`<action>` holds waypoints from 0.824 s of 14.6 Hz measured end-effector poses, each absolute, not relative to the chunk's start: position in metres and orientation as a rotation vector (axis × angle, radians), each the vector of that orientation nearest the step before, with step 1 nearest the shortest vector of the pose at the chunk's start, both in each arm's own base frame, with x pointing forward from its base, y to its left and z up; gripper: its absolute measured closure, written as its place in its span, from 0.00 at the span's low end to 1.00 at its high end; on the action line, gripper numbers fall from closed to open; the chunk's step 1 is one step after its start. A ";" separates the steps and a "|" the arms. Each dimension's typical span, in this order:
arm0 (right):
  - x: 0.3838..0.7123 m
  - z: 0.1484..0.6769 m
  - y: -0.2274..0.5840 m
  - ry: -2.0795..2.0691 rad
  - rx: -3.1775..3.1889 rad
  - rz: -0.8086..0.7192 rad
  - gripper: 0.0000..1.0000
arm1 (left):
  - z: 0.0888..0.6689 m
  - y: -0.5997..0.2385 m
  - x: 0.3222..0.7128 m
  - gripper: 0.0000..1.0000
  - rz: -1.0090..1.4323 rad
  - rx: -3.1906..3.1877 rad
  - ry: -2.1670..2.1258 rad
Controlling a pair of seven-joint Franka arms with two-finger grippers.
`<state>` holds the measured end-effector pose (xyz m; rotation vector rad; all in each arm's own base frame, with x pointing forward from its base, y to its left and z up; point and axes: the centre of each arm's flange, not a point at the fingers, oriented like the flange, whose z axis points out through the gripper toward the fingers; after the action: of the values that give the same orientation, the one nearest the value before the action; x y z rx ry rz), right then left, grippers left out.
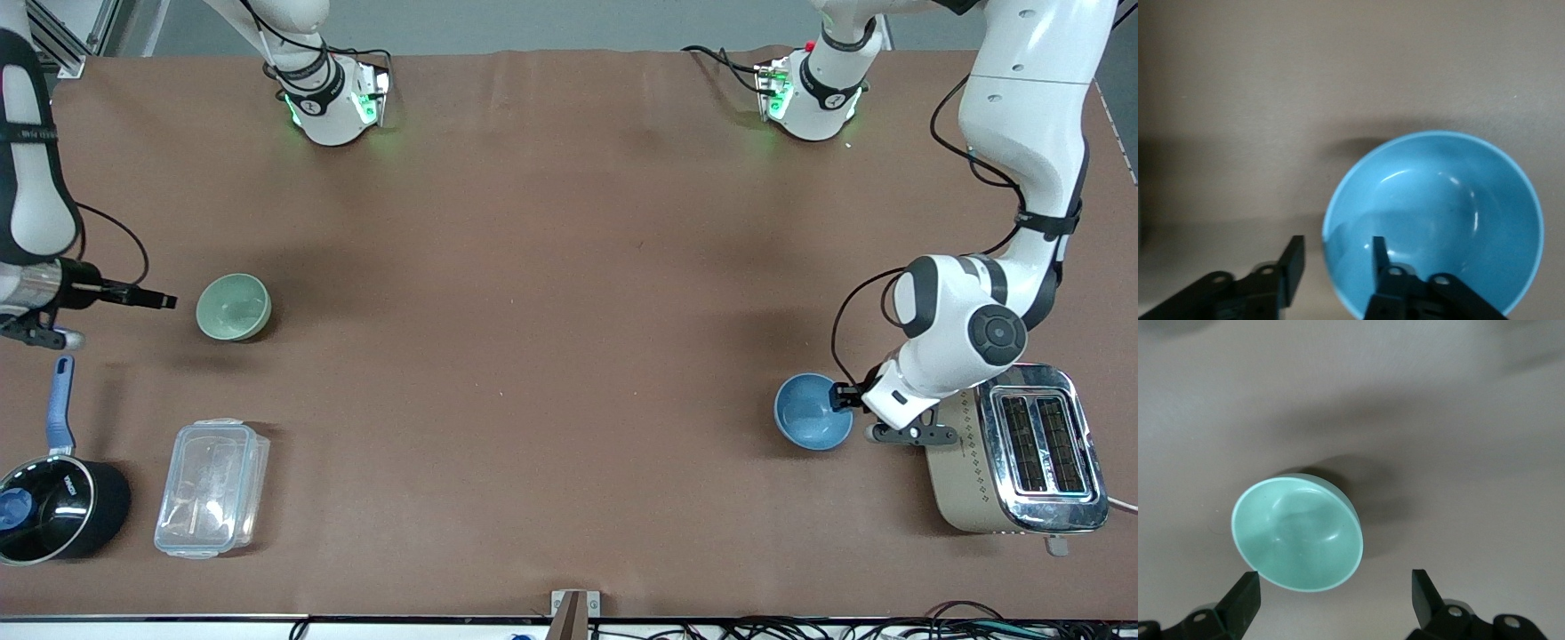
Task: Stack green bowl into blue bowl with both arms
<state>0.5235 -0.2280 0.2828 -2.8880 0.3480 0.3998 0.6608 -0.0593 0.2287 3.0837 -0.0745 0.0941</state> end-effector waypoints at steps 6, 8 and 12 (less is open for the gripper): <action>0.507 0.200 -0.233 0.302 -2.754 0.532 0.08 | 0.230 -0.095 0.668 0.96 0.124 3.069 -0.007; 0.505 0.184 -0.229 0.284 -2.712 0.536 0.16 | 0.239 -0.135 0.667 0.96 0.142 3.050 0.060; 0.506 0.182 -0.228 0.272 -2.699 0.522 0.55 | 0.262 -0.259 0.637 0.96 0.140 3.009 0.221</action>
<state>0.5061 -0.2284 0.1824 -2.6992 0.2720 0.5223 0.6373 -0.2592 0.2617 3.0091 0.2215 0.1403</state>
